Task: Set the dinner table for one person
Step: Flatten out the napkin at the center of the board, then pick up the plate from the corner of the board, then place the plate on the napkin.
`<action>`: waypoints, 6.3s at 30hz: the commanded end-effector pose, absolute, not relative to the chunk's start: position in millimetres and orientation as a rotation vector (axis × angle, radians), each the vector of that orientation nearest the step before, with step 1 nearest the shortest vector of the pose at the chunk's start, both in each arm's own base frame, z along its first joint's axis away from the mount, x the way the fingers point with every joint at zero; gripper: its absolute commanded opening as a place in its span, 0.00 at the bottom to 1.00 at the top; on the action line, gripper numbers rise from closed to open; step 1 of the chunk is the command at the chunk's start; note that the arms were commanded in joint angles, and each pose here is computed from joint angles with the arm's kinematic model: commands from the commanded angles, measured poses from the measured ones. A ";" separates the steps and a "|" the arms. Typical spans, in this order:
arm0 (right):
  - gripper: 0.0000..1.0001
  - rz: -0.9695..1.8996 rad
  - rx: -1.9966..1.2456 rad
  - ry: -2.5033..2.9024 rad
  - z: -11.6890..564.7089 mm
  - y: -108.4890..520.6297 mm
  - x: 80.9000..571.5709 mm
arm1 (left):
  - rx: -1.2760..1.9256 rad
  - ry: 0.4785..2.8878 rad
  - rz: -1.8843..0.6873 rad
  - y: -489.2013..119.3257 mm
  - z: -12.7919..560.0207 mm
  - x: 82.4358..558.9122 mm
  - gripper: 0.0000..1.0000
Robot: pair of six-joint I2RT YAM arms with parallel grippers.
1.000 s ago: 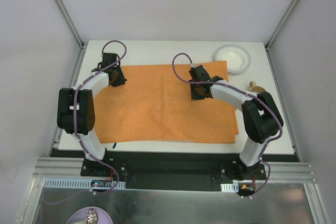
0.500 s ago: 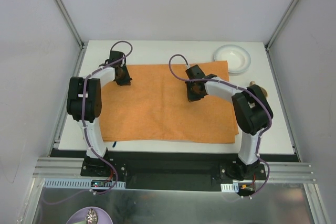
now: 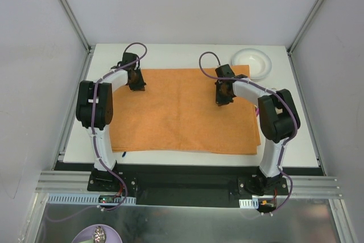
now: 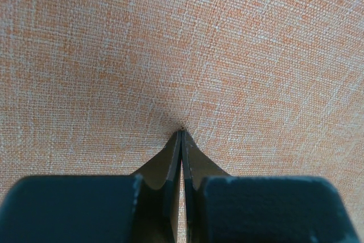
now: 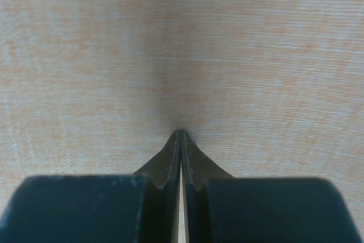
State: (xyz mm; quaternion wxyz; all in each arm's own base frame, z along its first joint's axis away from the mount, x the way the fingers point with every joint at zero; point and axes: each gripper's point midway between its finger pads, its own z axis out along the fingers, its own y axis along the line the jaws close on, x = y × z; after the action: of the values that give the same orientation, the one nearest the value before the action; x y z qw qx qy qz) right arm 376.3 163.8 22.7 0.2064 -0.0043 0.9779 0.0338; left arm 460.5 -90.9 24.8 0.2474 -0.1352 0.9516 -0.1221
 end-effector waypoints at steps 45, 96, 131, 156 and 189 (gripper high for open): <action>0.69 0.856 0.953 2.010 112.6 -58.9 503.8 | -0.272 2.206 -0.525 -96.4 210.9 395.8 0.38; 0.01 1.078 0.969 2.069 38.5 -51.8 552.7 | -0.336 2.226 -0.483 -67.8 188.5 367.3 0.32; 0.01 1.387 0.609 1.539 213.6 -42.4 571.8 | -0.372 2.249 -0.521 -67.0 174.2 362.0 0.30; 0.01 1.256 0.331 1.757 270.0 41.4 546.0 | -0.368 2.224 -0.547 -69.9 180.3 360.8 0.29; 0.01 1.336 0.067 2.081 172.9 227.9 402.8 | -0.376 2.183 -0.532 -65.6 185.4 338.5 0.28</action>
State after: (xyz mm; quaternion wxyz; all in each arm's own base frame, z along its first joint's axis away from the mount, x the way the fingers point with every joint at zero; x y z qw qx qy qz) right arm 406.9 207.1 114.1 0.2593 0.0998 0.8366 0.4722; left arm 338.8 -68.8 174.3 0.3991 -0.1431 0.8815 -0.2078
